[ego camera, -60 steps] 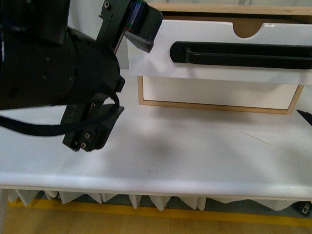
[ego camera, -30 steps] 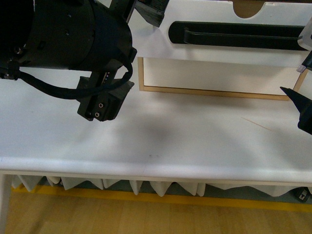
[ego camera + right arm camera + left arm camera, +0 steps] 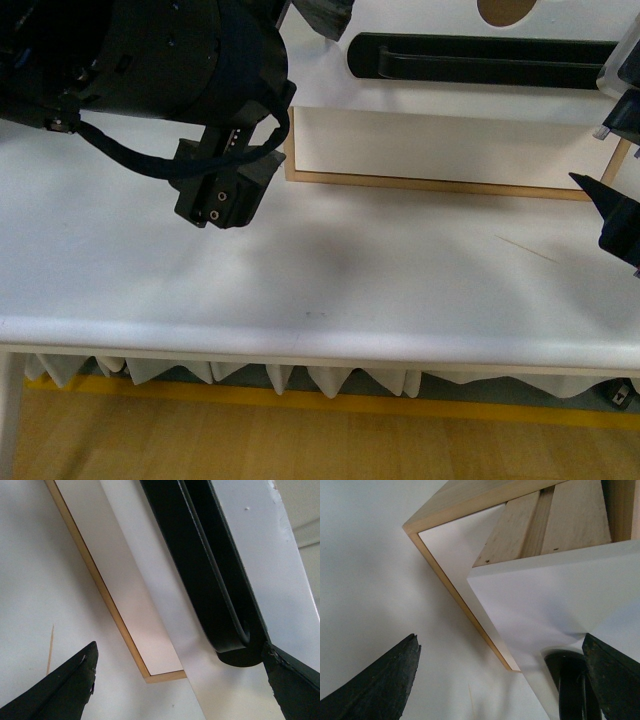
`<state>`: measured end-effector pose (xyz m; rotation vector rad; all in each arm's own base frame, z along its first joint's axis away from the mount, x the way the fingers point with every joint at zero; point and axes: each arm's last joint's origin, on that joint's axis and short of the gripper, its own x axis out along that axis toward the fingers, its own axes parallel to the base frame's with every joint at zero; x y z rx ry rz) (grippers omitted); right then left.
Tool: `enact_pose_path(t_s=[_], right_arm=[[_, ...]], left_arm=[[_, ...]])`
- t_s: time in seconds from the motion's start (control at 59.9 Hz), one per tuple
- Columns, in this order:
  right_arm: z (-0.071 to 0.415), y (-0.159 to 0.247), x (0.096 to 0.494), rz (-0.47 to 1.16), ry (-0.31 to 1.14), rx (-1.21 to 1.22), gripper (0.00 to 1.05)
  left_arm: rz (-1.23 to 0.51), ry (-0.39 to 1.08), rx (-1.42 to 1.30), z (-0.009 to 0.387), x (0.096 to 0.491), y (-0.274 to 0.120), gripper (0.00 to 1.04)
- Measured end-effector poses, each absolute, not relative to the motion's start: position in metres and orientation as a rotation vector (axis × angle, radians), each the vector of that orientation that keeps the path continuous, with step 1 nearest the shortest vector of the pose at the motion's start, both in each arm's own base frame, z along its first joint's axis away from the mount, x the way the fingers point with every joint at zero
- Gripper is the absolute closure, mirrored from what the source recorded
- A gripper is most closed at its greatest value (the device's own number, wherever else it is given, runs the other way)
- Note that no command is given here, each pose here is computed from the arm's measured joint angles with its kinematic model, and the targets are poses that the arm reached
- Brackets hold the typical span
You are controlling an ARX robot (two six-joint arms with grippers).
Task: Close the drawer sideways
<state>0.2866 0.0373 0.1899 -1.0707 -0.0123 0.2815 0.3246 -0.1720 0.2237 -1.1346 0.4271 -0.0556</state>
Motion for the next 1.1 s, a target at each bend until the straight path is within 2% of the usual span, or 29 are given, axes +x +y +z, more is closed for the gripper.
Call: enact_pose_path(t_s=[1.102], right_arm=[[0.195,0.023,0.359,0.255,-0.005,-1.056,0.09]], left_arm=[[-0.081,0.455,-1.138,0.224,0.374,-0.192,0.06]])
